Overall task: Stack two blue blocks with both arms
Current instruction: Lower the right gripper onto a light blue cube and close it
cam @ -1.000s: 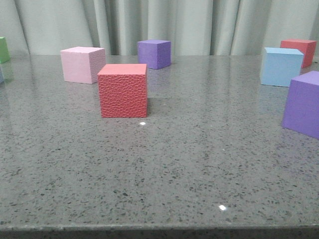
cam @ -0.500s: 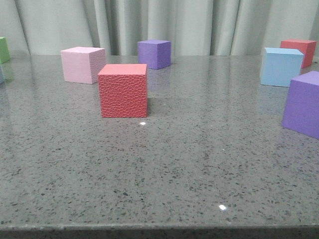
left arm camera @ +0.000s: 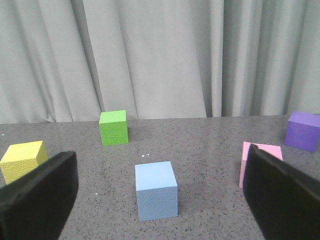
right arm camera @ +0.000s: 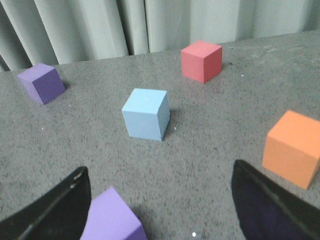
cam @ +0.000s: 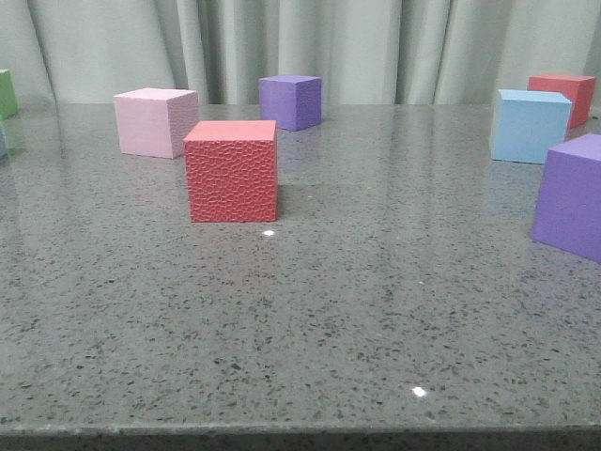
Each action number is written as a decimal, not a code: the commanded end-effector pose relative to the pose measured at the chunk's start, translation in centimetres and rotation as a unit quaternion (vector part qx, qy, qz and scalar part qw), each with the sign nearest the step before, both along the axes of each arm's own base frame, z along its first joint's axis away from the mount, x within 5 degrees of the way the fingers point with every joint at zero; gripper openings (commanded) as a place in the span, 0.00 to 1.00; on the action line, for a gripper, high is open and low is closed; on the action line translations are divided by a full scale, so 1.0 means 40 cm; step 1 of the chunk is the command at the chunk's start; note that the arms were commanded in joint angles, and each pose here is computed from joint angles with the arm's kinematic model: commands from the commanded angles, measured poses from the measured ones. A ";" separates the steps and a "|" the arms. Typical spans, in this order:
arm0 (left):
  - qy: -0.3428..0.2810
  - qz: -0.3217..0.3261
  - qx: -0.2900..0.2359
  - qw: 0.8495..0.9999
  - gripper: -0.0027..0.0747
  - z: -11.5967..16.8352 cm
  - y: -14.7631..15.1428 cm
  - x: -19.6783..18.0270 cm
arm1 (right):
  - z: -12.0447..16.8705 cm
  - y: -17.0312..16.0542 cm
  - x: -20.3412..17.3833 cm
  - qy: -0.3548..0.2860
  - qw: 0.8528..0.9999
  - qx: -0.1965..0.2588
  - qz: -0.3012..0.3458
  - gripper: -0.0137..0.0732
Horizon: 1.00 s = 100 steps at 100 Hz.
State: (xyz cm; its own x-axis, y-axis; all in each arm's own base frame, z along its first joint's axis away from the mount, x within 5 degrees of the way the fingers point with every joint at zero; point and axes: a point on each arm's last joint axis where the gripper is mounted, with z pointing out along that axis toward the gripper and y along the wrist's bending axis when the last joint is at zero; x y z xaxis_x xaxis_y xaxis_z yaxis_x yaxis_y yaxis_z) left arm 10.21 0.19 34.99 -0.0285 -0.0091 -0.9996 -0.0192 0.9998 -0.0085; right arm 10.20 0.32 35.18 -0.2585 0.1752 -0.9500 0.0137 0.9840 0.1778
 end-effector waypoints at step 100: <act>-0.075 -0.004 -0.013 0.997 0.84 0.056 -0.002 -0.001 | 0.145 0.049 0.583 0.229 0.972 0.041 0.030 0.83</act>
State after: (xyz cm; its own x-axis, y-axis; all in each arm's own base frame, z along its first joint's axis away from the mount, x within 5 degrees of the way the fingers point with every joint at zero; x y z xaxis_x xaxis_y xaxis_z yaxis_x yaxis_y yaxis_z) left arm 10.22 0.16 35.32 0.0085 -0.0250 -0.9997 -0.0157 0.9996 -0.0251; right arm 32.72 1.76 39.14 -0.7136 0.2037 -0.6703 0.0732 0.9732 0.2178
